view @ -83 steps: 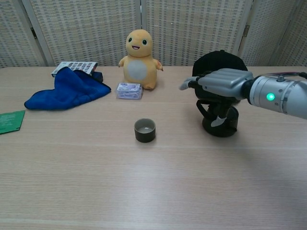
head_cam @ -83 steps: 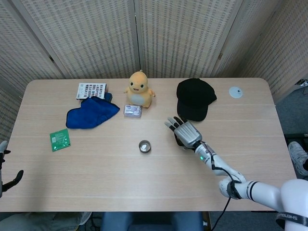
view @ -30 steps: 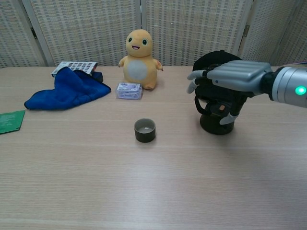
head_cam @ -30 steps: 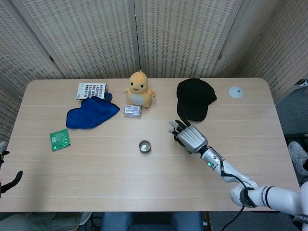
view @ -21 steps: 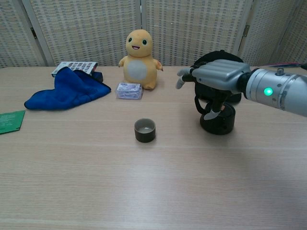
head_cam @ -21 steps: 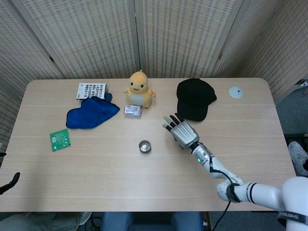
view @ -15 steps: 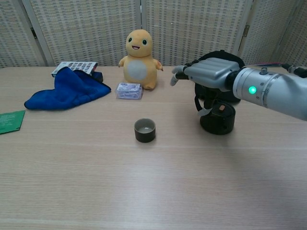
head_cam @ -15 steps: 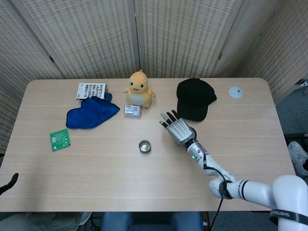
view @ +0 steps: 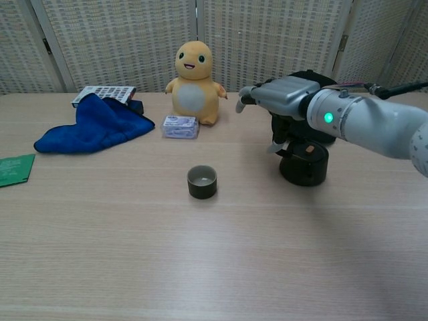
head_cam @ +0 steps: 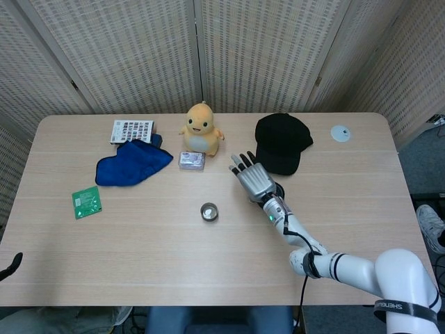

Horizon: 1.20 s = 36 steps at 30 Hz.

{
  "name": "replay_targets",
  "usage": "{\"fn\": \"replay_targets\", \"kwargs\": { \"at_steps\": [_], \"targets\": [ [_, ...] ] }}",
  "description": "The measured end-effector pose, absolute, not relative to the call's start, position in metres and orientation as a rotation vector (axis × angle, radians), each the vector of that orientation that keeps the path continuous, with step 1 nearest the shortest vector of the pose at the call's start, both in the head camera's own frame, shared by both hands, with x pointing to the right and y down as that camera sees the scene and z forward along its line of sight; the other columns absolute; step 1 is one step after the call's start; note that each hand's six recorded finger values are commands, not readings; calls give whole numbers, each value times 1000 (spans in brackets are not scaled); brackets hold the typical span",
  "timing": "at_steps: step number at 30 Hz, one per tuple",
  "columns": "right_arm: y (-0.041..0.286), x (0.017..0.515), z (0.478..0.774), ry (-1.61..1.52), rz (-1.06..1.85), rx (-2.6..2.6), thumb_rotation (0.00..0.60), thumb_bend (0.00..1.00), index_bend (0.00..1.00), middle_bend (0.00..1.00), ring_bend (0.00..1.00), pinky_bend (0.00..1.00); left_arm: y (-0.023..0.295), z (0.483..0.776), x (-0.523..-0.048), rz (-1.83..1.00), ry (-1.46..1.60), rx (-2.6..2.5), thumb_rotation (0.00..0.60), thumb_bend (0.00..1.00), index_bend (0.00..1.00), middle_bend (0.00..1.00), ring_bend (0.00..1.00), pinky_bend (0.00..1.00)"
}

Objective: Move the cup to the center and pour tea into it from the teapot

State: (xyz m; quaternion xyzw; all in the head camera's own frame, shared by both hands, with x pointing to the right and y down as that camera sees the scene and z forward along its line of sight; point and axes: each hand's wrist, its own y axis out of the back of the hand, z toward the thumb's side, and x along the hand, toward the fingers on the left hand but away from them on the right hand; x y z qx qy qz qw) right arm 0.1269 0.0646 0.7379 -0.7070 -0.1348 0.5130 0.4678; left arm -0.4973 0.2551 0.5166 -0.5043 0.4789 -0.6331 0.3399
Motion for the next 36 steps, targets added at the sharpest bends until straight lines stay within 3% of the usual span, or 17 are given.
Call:
{"fn": "replay_targets", "kwargs": {
  "at_steps": [10,16,19,36],
  "targets": [
    [56,126,732,-365,1264,-1763,600,5,183,23,0,0,255,518,-500,-1650,1252,-1313,600,246,73,280,375,290],
    [57,127,715,-385,1223,-1827,600,42,437,166,0,0,256,518,-500,-1653,1251,-1310,600,246,73,280,375,290],
    [58,130,711,-375,1221,-1850,600,42,479,199,0,0,256,518,-500,-1653,1250,-1311,600,246,73,280,375,290],
    [65,141,734,-245,1307,-1847,600,0,510,217,0,0,261,516,-505,-1689,1245,-1295,600,246,74,277,375,290]
  ]
}}
